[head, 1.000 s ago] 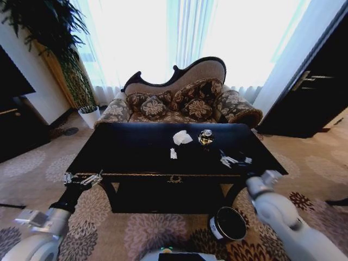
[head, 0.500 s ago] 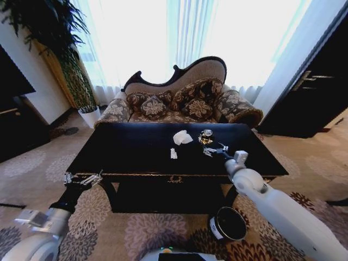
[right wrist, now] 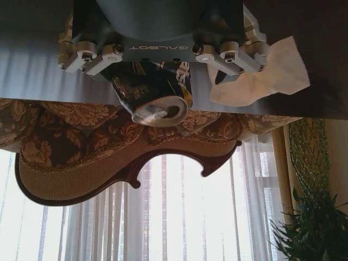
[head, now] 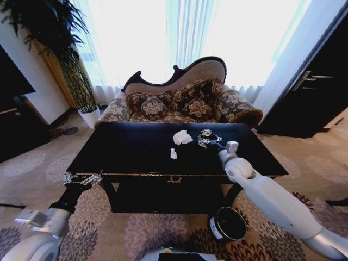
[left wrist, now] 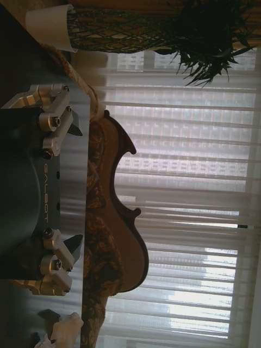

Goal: Move to the front of the table and place the trash on the table into the trash bin.

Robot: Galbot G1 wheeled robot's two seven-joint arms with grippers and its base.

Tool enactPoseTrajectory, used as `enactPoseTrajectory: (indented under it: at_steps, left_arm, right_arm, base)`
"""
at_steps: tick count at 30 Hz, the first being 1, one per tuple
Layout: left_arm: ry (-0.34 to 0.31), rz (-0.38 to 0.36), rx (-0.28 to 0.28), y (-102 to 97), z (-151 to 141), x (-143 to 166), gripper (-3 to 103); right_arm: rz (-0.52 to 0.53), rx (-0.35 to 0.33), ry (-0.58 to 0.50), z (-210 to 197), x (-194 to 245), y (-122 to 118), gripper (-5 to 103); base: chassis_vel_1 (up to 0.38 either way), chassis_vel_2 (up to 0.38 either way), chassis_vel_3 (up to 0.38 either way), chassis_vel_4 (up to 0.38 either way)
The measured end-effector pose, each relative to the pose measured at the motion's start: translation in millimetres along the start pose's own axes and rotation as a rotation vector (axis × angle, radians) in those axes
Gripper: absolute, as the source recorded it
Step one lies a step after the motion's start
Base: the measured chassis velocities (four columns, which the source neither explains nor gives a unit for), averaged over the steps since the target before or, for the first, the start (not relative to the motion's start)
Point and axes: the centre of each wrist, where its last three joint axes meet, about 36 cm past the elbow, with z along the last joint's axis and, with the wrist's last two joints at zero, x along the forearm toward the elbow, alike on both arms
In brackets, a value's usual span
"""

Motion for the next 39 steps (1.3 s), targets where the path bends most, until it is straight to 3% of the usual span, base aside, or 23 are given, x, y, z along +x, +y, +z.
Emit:
enactPoseTrajectory:
  at_steps: [2,4,7,10,13,15,19,20,23,27,39]
  left_arm:
    - [0.000,0.000,0.000,0.0,0.0,0.0,100]
    - [0.000,0.000,0.000,0.0,0.0,0.0,100]
    - [0.000,0.000,0.000,0.0,0.0,0.0,100]
    - [0.000,0.000,0.000,0.0,0.0,0.0,100]
    - [0.000,0.000,0.000,0.0,0.0,0.0,100]
    - [0.000,0.000,0.000,0.0,0.0,0.0,100]
    - [0.000,0.000,0.000,0.0,0.0,0.0,100]
    - [0.000,0.000,0.000,0.0,0.0,0.0,100]
    - [0.000,0.000,0.000,0.0,0.0,0.0,100]
    - [0.000,0.000,0.000,0.0,0.0,0.0,100]
    - [0.000,0.000,0.000,0.0,0.0,0.0,100]
  right_arm:
    - [0.001,-0.006,0.002,2.9,-0.7,3.0,90]
    - [0.002,-0.007,0.004,3.6,-0.5,3.2,90]
    - [0.012,-0.011,0.002,2.7,0.4,0.0,74]
    - [0.020,-0.014,0.000,2.3,1.9,-3.3,68]
    - [0.028,-0.018,0.001,3.7,4.7,-5.9,52]
    - [0.030,-0.020,0.001,4.4,6.0,-6.4,52]
    - [0.047,-0.042,0.016,13.6,17.3,-6.3,30]
    - [0.047,-0.042,0.016,13.6,17.3,-6.3,30]
    - [0.057,-0.066,0.021,19.8,31.5,-6.2,15]
    - [0.060,-0.082,0.015,19.5,40.0,-5.0,4]
    - [0.116,-0.118,-0.055,-4.1,76.9,-15.1,0]
  base:
    - [0.000,0.000,0.000,0.000]
    - [0.000,0.000,0.000,0.000]
    - [0.000,0.000,0.000,0.000]
    - [0.000,0.000,0.000,0.000]
    - [0.000,0.000,0.000,0.000]
    - [0.000,0.000,0.000,0.000]
    - [0.000,0.000,0.000,0.000]
    - [0.000,0.000,0.000,0.000]
    - [0.000,0.000,0.000,0.000]
    - [0.000,0.000,0.000,0.000]
    - [0.000,0.000,0.000,0.000]
